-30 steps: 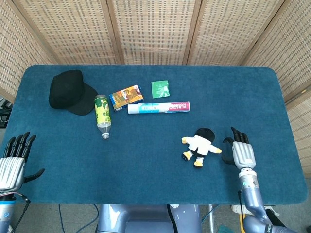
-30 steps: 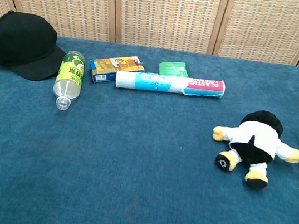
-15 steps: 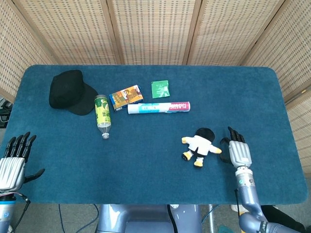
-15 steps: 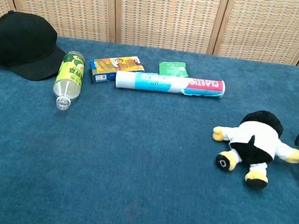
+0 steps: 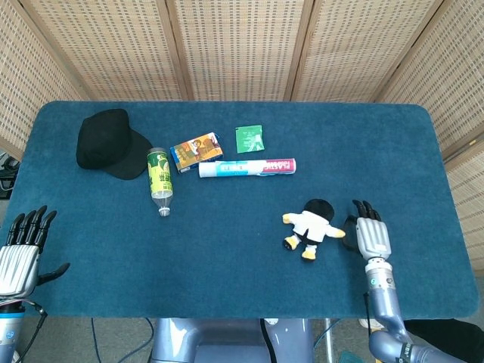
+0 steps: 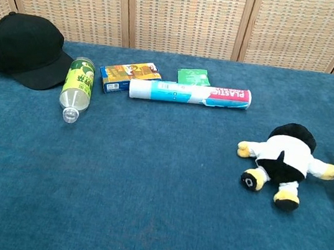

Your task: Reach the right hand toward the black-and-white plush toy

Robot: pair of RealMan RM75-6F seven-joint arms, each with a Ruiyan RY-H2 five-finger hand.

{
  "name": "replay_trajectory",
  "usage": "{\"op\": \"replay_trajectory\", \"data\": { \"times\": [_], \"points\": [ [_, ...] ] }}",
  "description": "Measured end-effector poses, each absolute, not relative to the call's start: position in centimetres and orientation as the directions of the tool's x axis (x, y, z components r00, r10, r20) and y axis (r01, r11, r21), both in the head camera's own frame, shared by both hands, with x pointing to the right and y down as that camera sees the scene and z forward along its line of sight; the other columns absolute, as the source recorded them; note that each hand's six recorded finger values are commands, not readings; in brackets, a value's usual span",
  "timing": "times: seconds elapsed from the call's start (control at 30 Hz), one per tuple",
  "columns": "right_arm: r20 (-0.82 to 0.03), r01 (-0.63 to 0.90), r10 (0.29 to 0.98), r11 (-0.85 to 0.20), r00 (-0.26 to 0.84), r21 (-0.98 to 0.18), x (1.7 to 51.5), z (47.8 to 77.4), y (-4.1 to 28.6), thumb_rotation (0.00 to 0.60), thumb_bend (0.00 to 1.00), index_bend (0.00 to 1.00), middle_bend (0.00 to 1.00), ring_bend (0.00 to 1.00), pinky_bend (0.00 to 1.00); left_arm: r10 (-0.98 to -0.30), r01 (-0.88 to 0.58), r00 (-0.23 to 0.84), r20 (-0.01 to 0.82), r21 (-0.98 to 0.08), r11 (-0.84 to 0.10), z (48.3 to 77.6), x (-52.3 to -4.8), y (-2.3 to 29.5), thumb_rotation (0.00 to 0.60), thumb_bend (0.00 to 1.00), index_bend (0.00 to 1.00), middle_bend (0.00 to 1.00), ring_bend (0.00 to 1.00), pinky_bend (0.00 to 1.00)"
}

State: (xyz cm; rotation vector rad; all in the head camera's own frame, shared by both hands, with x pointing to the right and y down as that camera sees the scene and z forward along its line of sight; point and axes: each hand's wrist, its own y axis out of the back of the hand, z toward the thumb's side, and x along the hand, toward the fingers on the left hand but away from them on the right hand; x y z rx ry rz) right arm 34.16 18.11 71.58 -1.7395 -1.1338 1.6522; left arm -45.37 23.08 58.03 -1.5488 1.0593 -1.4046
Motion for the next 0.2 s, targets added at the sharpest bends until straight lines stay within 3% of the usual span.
{"op": "replay_trajectory", "data": {
  "times": [0.2],
  "points": [
    [-0.561, 0.242, 0.825, -0.532, -0.067, -0.812, 33.7, 71.52, 18.06, 0.6, 0.51, 0.63, 0.21, 0.0, 0.21, -0.936, -0.082, 0.043, 0.35, -0.932, -0.352, 58.0, -45.45, 23.11, 0.6, 0.11, 0.0, 0.0, 0.0, 0.0]
  ]
}}
